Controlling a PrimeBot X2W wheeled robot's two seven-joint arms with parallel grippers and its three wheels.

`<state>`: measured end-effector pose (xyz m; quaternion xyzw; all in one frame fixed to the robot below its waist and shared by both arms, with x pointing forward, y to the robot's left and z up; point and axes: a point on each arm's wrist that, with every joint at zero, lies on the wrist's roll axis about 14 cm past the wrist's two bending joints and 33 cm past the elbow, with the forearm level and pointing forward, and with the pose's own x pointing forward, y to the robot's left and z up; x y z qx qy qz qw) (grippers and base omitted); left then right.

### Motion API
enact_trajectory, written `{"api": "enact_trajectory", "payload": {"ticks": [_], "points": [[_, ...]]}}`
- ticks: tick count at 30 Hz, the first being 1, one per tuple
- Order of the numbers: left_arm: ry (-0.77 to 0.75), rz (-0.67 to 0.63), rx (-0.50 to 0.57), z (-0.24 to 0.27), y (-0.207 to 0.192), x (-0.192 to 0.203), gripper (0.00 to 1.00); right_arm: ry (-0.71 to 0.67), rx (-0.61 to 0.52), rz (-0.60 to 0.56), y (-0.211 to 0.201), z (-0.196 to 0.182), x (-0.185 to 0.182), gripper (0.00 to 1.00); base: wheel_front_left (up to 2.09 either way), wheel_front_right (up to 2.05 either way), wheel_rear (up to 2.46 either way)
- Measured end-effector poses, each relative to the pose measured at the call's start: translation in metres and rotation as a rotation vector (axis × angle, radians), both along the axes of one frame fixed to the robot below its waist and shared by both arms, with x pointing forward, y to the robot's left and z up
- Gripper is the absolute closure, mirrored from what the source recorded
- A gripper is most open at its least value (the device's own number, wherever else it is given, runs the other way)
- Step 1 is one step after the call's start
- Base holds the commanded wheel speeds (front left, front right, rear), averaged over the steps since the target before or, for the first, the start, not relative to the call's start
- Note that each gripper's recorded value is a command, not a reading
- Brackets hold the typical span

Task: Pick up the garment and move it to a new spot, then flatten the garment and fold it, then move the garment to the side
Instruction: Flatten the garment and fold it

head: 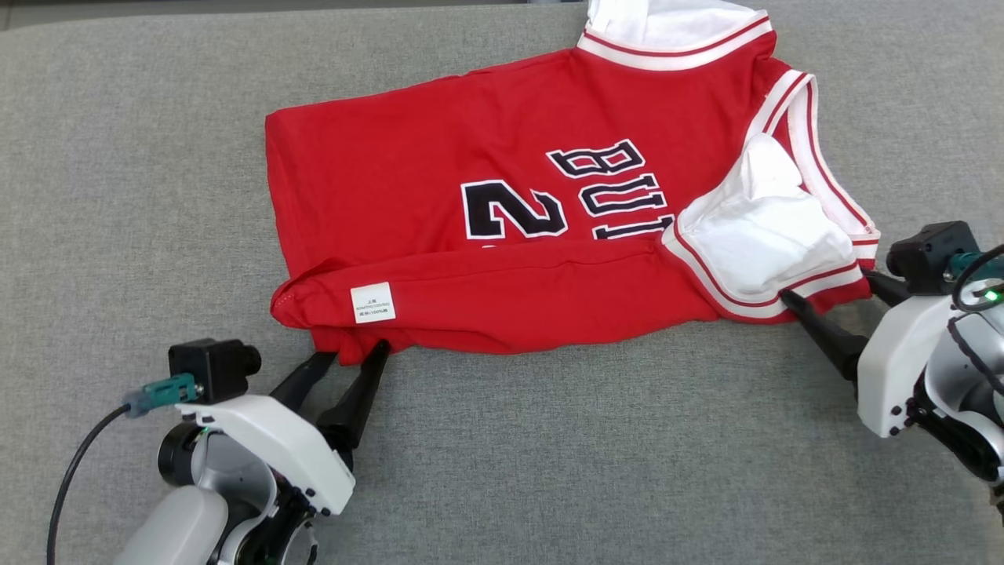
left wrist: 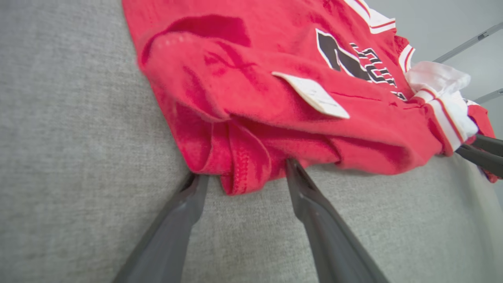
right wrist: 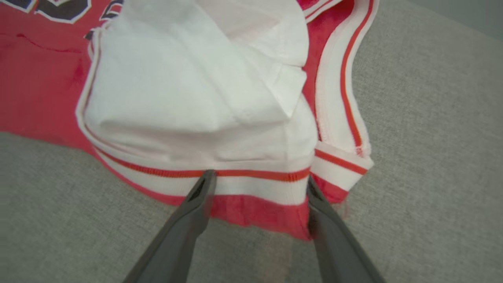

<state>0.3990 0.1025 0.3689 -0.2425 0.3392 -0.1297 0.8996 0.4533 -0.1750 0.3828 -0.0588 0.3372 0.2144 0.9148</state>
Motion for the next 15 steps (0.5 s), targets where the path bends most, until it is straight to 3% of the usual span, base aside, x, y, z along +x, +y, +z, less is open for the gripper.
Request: {"api": "enact_trajectory", "payload": {"ticks": [1, 2, 3, 4, 15], "points": [[-0.001, -0.007, 0.0, 0.0, -0.001, 0.002, 0.55, 0.004, 0.01, 0.001, 0.003, -0.001, 0.0, 0.35, 0.0, 0.0, 0.0], [-0.002, -0.015, 0.001, -0.001, -0.002, 0.003, 0.94, 0.009, 0.016, 0.003, 0.006, -0.001, 0.0, 0.59, 0.0, 0.0, 0.0], [-0.005, -0.027, 0.005, -0.001, -0.002, 0.004, 1.0, 0.01, 0.02, 0.004, 0.008, -0.001, 0.0, 0.76, 0.0, 0.0, 0.0], [-0.009, -0.064, 0.027, -0.003, -0.001, 0.004, 1.0, 0.016, 0.03, 0.005, 0.011, 0.0, 0.0, 1.0, 0.0, 0.0, 0.0], [0.025, -0.181, -0.083, 0.036, 0.006, -0.051, 1.0, 0.106, 0.103, -0.057, -0.021, 0.038, -0.024, 1.0, 0.0, 0.0, 0.0]]}}
